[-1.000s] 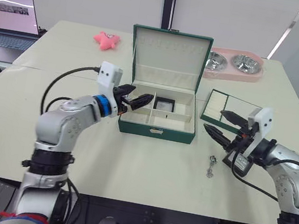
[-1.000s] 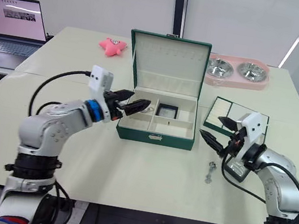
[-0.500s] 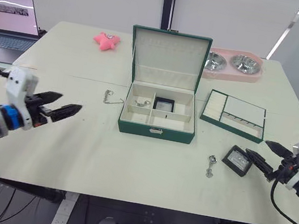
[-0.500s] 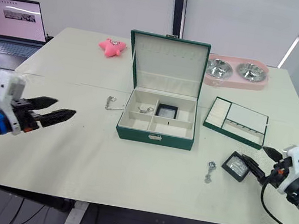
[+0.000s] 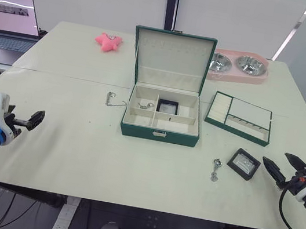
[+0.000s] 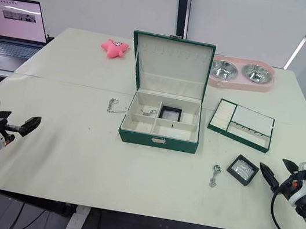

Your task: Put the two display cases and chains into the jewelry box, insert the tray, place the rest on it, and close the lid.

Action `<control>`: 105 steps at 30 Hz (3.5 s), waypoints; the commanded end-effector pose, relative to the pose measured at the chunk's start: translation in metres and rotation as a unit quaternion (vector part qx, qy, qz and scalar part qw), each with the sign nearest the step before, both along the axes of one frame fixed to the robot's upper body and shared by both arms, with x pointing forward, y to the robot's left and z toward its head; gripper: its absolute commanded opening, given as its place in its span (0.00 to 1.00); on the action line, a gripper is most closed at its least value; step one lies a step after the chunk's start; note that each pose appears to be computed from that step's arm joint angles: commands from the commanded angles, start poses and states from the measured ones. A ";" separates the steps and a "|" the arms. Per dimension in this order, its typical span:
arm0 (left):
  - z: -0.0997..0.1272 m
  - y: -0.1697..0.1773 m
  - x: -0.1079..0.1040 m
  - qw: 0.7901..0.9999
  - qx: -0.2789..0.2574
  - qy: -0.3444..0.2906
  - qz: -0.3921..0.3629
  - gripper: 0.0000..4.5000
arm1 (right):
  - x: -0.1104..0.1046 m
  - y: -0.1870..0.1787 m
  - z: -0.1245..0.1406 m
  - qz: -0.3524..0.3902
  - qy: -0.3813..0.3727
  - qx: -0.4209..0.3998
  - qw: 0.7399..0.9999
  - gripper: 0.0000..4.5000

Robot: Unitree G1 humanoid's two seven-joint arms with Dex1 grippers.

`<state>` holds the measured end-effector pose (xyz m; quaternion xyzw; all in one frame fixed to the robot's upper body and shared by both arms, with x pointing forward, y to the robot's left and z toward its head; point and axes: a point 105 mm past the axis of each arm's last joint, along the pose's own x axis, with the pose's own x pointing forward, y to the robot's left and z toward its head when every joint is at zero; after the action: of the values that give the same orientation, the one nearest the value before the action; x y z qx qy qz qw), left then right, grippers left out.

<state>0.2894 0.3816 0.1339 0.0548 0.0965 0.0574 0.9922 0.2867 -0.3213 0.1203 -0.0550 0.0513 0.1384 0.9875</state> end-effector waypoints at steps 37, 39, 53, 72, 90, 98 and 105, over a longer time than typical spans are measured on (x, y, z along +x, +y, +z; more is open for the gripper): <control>0.026 -0.057 0.045 0.995 -0.036 -0.083 -0.048 0.99 | 0.022 0.095 0.053 0.165 -0.074 0.020 0.983 1.00; 0.027 -0.070 0.054 0.993 -0.046 -0.088 -0.061 0.99 | 0.021 0.122 0.060 0.217 -0.071 0.022 0.973 1.00; 0.015 -0.142 0.107 0.990 -0.066 -0.079 -0.099 0.99 | 0.040 0.234 0.097 0.387 -0.100 -0.012 0.917 1.00; -0.019 -0.152 0.144 0.993 -0.074 -0.008 -0.088 0.99 | 0.050 0.247 0.108 0.398 -0.115 -0.018 0.910 1.00; -0.033 -0.152 0.156 0.993 -0.081 0.030 -0.083 0.99 | 0.050 0.245 0.107 0.391 -0.108 -0.015 0.914 1.00; -0.038 -0.153 0.155 0.992 -0.086 0.037 -0.086 0.80 | 0.049 0.245 0.106 0.393 -0.106 -0.014 0.914 1.00; -0.041 -0.151 0.155 0.992 -0.090 0.042 -0.079 0.33 | 0.051 0.244 0.107 0.389 -0.108 -0.016 0.915 1.00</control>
<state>0.4477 0.2335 0.1094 -0.0183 0.1098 -0.0275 0.9934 0.3399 -0.0729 0.2131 -0.0940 -0.0531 0.5090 0.8539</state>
